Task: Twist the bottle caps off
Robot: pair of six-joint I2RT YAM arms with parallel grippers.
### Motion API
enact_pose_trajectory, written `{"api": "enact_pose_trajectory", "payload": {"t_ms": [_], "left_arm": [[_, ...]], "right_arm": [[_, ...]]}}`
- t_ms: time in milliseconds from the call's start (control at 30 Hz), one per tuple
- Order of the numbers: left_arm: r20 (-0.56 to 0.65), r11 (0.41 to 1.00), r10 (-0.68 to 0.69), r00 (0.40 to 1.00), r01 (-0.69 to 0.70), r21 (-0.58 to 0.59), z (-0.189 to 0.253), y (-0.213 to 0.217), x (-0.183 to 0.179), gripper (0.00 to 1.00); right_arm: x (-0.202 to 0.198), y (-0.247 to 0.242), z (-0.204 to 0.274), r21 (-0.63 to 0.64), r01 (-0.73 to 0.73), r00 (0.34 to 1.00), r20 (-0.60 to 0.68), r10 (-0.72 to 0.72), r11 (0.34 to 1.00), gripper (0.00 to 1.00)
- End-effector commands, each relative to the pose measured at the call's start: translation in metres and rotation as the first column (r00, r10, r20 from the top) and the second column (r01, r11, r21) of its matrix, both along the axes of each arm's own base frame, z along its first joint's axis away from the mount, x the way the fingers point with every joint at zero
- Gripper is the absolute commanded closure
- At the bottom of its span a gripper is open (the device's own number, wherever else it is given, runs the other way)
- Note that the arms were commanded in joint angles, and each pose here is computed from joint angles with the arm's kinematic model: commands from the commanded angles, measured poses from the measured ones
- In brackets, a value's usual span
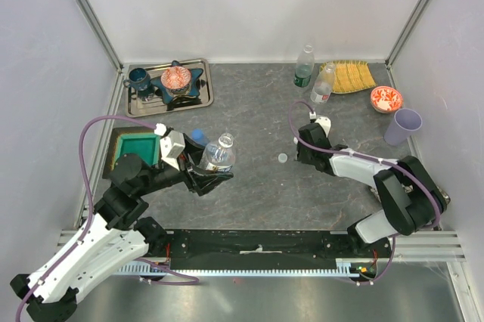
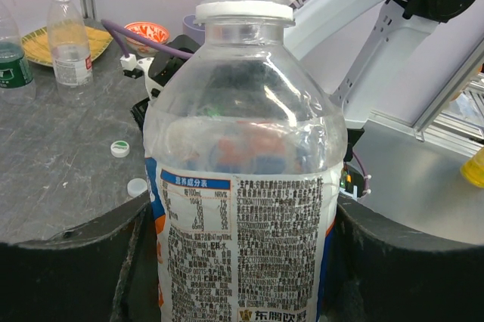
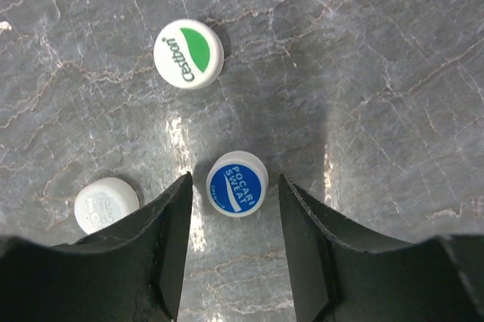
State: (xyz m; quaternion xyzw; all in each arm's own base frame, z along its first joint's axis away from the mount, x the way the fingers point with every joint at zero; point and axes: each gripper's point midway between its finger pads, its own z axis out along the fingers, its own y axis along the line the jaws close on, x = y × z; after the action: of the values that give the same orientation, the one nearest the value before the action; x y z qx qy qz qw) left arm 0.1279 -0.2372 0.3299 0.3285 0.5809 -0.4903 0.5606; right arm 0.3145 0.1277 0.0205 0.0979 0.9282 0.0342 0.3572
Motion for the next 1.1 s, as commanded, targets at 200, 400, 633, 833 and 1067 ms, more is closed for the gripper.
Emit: {"api": "enact_pose_trajectory", "payload": {"t_ms": [200,400,633,833,1067], "left_arm": [[0.033,1.000,0.013,0.999,-0.012,-0.021,0.005,-0.002,0.006,0.47],[0.018,1.000,0.001,1.000,-0.001,0.003,-0.001,-0.011,0.014,0.46],[-0.011,0.995,-0.088,0.996,0.088,0.050,-0.003,-0.035,0.024,0.45],[-0.042,0.961,-0.264,0.964,0.267,0.076,0.006,-0.062,0.019,0.43],[-0.070,0.949,-0.301,0.951,0.306,0.074,0.011,-0.082,0.031,0.44]], "right_arm": [[-0.006,0.003,0.045,0.082,0.011,0.999,0.051,-0.015,0.997,0.29],[0.008,0.005,0.196,0.203,-0.003,0.952,0.300,-0.059,0.979,0.19],[-0.053,0.071,0.363,0.366,-0.567,0.720,0.656,0.228,0.738,0.19],[-0.093,0.098,0.401,0.396,-0.752,0.605,0.733,0.313,0.526,0.15],[-0.102,0.107,0.392,0.393,-0.784,0.585,0.727,0.359,0.481,0.10]]}}
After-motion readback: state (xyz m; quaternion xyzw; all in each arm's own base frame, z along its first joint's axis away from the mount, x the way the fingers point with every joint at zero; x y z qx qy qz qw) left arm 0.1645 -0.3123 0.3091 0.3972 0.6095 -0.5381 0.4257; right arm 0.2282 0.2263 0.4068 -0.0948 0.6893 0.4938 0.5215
